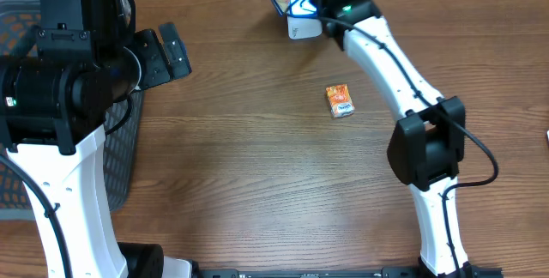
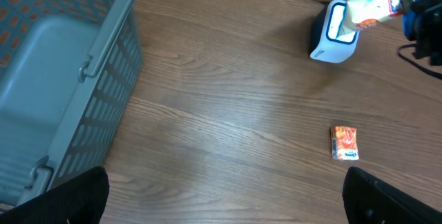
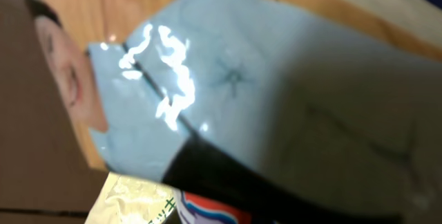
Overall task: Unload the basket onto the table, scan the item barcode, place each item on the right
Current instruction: 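Hold the yellow bag against the white scanner, then carry the yellow bag off to the right and drop it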
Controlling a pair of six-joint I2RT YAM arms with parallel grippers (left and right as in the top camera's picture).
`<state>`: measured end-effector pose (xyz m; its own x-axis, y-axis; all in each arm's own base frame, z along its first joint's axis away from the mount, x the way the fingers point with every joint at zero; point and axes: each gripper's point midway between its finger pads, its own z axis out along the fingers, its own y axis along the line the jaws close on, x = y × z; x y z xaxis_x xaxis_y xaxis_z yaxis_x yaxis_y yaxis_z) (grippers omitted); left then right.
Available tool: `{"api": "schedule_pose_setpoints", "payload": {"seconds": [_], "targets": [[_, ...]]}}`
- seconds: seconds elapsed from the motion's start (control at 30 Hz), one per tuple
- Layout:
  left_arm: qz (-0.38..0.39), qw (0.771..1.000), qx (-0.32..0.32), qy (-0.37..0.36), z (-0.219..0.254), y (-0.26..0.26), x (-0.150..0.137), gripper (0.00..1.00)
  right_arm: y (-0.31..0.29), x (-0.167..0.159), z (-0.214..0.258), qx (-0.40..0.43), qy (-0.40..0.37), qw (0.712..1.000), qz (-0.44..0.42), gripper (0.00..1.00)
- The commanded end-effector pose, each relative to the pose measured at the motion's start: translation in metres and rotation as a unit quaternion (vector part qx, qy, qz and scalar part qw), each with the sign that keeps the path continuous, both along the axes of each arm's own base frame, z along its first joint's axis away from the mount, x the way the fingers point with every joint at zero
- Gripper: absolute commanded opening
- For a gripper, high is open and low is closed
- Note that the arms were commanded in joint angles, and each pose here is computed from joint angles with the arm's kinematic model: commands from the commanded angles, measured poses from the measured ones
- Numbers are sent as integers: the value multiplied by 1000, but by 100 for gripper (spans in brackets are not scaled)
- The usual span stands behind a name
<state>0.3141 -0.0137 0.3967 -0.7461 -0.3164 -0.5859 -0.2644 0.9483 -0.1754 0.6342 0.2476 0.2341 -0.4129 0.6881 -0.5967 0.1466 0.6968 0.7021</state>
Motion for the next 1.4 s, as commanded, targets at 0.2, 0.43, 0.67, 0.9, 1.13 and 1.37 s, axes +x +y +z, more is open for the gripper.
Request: {"api": "schedule_pose_setpoints", "payload": {"seconds": [0.2,0.43,0.67,0.9,1.13,1.37], "targets": [[0,1000,6,-1,1,2,1,100,-53,30,-52,-49,-7,990,-131,4],[0,1000,6,-1,1,2,1,100,-75,39,-53,-45,-10,988,-146,4],[0,1000,6,-1,1,2,1,100,-70,40,-50,-36,-14,990,-132,4],[0,1000,6,-1,1,2,1,100,-61,38,-26,-18,-27,993,-110,4],[0,1000,6,-1,1,2,1,100,-43,29,-29,2,-8,996,-87,4],[0,1000,6,-1,1,2,1,100,-55,26,4,-43,-43,993,-102,4]]}}
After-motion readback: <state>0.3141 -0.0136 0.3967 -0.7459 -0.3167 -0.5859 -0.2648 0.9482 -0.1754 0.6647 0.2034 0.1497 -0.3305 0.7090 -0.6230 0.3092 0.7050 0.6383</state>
